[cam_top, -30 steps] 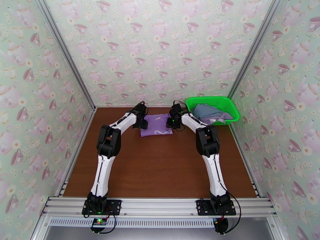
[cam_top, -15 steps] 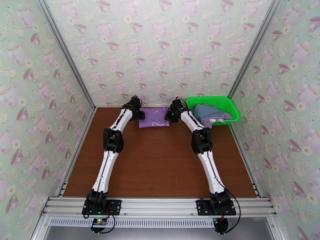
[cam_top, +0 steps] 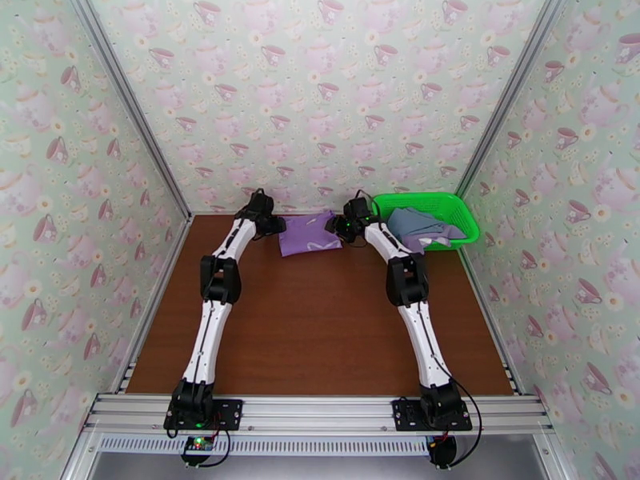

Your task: Fold and stack the mixed laundry pile

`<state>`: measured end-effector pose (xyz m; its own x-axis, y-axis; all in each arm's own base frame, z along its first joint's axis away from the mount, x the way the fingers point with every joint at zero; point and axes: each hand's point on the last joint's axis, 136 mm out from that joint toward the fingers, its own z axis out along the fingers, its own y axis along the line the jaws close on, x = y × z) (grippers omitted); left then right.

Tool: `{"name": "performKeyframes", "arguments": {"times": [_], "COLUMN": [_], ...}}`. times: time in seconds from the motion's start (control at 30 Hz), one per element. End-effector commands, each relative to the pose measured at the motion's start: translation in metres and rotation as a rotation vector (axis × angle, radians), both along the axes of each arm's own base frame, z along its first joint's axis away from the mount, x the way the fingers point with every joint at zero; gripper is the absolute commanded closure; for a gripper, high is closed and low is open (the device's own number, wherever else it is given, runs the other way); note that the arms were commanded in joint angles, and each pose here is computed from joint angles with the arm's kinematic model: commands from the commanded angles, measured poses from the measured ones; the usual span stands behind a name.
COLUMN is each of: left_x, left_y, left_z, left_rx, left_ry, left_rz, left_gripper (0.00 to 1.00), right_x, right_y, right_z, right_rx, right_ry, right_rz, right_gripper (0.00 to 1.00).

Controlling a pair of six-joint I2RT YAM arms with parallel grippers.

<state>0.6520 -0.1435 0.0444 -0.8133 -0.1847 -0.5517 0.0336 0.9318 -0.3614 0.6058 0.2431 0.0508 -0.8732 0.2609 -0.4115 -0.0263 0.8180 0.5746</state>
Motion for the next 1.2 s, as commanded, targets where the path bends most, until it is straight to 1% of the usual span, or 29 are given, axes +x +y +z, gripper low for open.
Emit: {"name": "performKeyframes", "arguments": {"times": [0.0, 0.07, 0.13, 0.17, 0.23, 0.27, 0.33, 0.4, 0.43, 0.47, 0.5, 0.53, 0.63, 0.7, 0.73, 0.83, 0.9, 1.0, 1.17], "left_x": [0.005, -0.010, -0.036, -0.049, -0.083, -0.096, -0.125, -0.142, -0.147, -0.153, -0.159, -0.161, -0.164, -0.167, -0.165, -0.160, -0.155, -0.145, -0.125], "left_y": [-0.017, -0.018, -0.021, -0.023, -0.032, -0.037, -0.051, -0.063, -0.068, -0.075, -0.084, -0.088, -0.094, -0.098, -0.093, -0.087, -0.082, -0.078, -0.074], "left_z": [0.104, 0.147, 0.181, 0.194, 0.201, 0.198, 0.173, 0.140, 0.122, 0.101, 0.083, 0.068, 0.027, 0.010, 0.003, -0.013, -0.022, -0.028, -0.033], "left_rx": [0.021, 0.048, 0.066, 0.069, 0.081, 0.086, 0.089, 0.070, 0.055, 0.034, 0.010, 0.003, 0.040, 0.061, 0.096, 0.156, 0.189, 0.228, 0.287], "left_ry": [-0.245, -0.328, -0.387, -0.408, -0.401, -0.383, -0.302, -0.212, -0.166, -0.108, -0.054, -0.014, 0.068, 0.106, 0.117, 0.147, 0.157, 0.163, 0.157], "left_rz": [-0.026, -0.018, -0.023, -0.029, -0.072, -0.094, -0.166, -0.222, -0.243, -0.271, -0.306, -0.324, -0.329, -0.333, -0.316, -0.290, -0.268, -0.241, -0.218], "left_gripper": [0.44, 0.44, 0.45, 0.46, 0.55, 0.60, 0.74, 0.81, 0.83, 0.88, 0.95, 1.00, 1.00, 1.00, 1.00, 1.00, 1.00, 1.00, 1.00], "right_x": [0.008, -0.003, -0.021, -0.032, -0.060, -0.074, -0.110, -0.139, -0.151, -0.163, -0.173, -0.181, -0.204, -0.216, -0.220, -0.237, -0.244, -0.241, -0.228], "right_y": [-0.023, -0.029, -0.034, -0.038, -0.044, -0.045, -0.047, -0.055, -0.060, -0.065, -0.073, -0.078, -0.091, -0.103, -0.106, -0.107, -0.109, -0.116, -0.146], "right_z": [0.066, 0.098, 0.125, 0.136, 0.152, 0.157, 0.166, 0.172, 0.175, 0.178, 0.181, 0.186, 0.212, 0.234, 0.241, 0.260, 0.259, 0.248, 0.222], "right_rx": [-0.078, -0.092, -0.107, -0.118, -0.148, -0.165, -0.236, -0.314, -0.332, -0.346, -0.375, -0.394, -0.439, -0.460, -0.463, -0.427, -0.406, -0.424, -0.500], "right_ry": [-0.196, -0.266, -0.328, -0.349, -0.376, -0.382, -0.389, -0.381, -0.374, -0.362, -0.351, -0.351, -0.410, -0.477, -0.507, -0.588, -0.593, -0.555, -0.444], "right_rz": [-0.017, -0.007, 0.003, 0.006, 0.031, 0.051, 0.105, 0.138, 0.147, 0.157, 0.156, 0.160, 0.168, 0.131, 0.116, 0.114, 0.097, 0.079, -0.014], "right_gripper": [0.29, 0.29, 0.29, 0.29, 0.29, 0.29, 0.28, 0.28, 0.29, 0.29, 0.30, 0.30, 0.30, 0.26, 0.24, 0.18, 0.12, 0.10, 0.13]}}
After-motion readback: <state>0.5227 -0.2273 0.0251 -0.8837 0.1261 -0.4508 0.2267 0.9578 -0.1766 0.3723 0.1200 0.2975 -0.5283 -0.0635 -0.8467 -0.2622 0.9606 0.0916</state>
